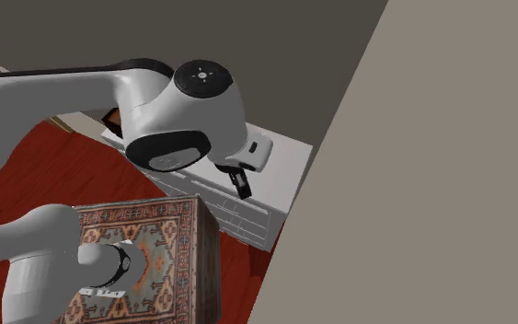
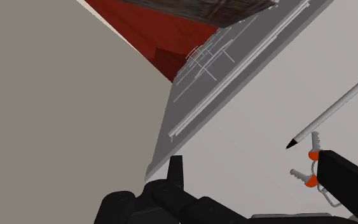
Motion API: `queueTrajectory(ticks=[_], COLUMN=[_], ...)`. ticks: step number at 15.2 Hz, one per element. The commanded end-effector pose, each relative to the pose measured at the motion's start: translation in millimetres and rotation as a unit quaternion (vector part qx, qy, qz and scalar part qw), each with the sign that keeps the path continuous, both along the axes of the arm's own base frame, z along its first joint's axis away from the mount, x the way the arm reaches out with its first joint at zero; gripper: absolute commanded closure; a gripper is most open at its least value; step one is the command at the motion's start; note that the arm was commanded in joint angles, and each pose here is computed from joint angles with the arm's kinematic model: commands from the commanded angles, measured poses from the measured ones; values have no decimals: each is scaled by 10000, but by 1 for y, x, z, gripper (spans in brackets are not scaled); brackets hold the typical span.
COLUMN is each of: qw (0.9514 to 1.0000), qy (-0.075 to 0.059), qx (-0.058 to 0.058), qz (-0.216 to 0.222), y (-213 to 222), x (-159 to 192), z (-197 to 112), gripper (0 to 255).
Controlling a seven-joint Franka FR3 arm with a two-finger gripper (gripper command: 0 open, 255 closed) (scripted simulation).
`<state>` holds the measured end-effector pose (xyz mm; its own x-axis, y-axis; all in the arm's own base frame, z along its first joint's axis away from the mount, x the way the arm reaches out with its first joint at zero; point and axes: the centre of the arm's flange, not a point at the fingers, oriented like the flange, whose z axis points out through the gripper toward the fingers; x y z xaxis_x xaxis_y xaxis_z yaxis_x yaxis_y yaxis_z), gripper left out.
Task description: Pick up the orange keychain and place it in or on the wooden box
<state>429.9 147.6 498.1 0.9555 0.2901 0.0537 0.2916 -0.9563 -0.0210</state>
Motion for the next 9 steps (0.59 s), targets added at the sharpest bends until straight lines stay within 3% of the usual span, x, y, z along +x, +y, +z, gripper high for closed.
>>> queueTrajectory(ticks=[1,9], qw=[9997,9922], qy=[21,118], qx=[-20,-112], qz=[255,1234], y=[19,103], x=[9,32], z=[-16,-79], gripper=[0,0])
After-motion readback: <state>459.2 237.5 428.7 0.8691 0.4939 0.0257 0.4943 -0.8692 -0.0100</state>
